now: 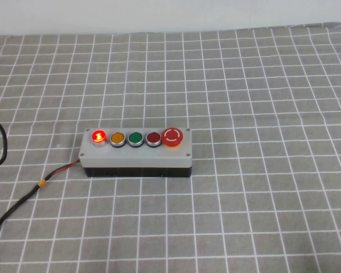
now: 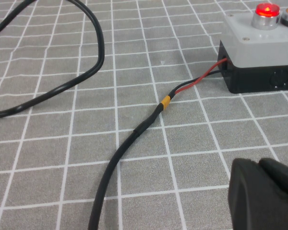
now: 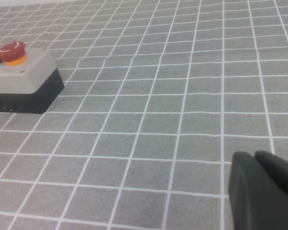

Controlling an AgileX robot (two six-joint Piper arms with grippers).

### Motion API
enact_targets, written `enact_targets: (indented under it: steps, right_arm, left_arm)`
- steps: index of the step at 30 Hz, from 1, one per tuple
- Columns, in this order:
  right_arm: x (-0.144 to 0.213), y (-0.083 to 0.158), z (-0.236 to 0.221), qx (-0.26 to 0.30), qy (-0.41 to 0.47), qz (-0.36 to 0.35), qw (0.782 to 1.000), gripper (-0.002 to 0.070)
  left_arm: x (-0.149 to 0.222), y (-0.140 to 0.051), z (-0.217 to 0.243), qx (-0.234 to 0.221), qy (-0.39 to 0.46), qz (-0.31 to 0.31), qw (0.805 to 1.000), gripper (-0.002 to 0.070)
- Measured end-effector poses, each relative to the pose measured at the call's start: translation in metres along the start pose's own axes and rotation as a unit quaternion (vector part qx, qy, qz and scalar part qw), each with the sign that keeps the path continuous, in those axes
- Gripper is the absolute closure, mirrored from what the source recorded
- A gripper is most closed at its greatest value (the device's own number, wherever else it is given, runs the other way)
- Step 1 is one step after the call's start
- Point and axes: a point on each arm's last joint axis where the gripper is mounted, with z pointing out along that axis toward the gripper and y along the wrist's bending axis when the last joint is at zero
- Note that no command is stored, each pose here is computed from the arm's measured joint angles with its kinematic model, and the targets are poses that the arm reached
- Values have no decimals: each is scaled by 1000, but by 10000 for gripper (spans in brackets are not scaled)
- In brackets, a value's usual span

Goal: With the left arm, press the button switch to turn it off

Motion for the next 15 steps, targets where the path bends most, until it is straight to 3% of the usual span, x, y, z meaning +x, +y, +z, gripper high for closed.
enact_targets:
  steps: [15]
  right_arm:
    - [0,0,0,0,0,0,1000,694]
  left_arm:
    - [-1,0,0,0,-3,-2,1000,678]
